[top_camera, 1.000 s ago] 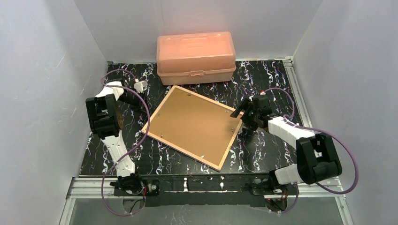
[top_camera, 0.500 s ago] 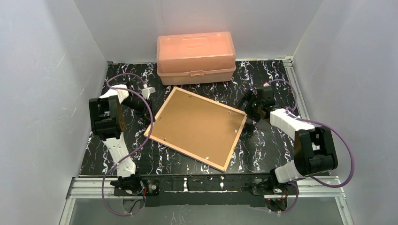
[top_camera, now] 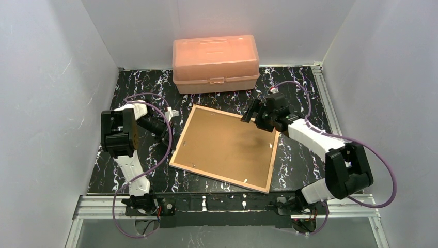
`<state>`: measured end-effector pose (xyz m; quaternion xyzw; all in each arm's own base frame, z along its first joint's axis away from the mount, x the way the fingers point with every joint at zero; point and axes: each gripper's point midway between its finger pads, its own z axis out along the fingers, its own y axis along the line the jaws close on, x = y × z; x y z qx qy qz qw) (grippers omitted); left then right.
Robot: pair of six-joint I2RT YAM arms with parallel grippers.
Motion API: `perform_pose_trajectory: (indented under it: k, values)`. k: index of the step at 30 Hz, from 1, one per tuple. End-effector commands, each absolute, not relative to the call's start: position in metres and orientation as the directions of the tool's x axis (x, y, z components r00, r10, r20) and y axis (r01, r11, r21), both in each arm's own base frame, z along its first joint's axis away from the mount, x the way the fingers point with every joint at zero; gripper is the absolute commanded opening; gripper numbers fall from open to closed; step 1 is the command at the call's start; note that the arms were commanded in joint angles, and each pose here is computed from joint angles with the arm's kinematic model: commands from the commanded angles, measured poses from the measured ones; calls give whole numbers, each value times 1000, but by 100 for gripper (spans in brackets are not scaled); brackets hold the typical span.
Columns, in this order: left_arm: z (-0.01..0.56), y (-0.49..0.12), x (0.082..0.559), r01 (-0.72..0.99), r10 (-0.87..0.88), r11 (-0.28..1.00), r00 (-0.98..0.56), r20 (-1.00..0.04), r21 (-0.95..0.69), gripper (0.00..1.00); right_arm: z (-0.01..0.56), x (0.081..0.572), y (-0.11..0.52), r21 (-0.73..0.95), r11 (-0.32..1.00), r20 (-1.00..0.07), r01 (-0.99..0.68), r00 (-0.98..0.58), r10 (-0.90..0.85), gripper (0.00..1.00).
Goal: Put the photo into the frame
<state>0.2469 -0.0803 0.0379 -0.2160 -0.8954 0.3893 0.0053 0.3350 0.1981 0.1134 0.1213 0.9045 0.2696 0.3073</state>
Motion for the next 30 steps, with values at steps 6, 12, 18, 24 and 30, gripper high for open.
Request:
perform_pose_trajectory:
  k: [6,12,18,24,30]
  values:
    - [66,-94,247,402,363,574,-906,-219,-713,11,98,322,97,387,866,-562,318,-663,494,99]
    - [87,-91,275,428,316,626,-903,-290,-652,20,63,317,83,376,834,-506,404,-664,550,99]
    - [61,-82,295,382,277,700,-924,-264,-603,21,45,325,102,486,778,-432,399,-664,611,99]
    - [44,-90,290,331,252,676,-944,-216,-658,20,47,343,117,552,745,-396,376,-668,630,99]
    - [43,-97,273,342,283,646,-938,-202,-682,15,60,374,132,587,746,-406,313,-684,606,99]
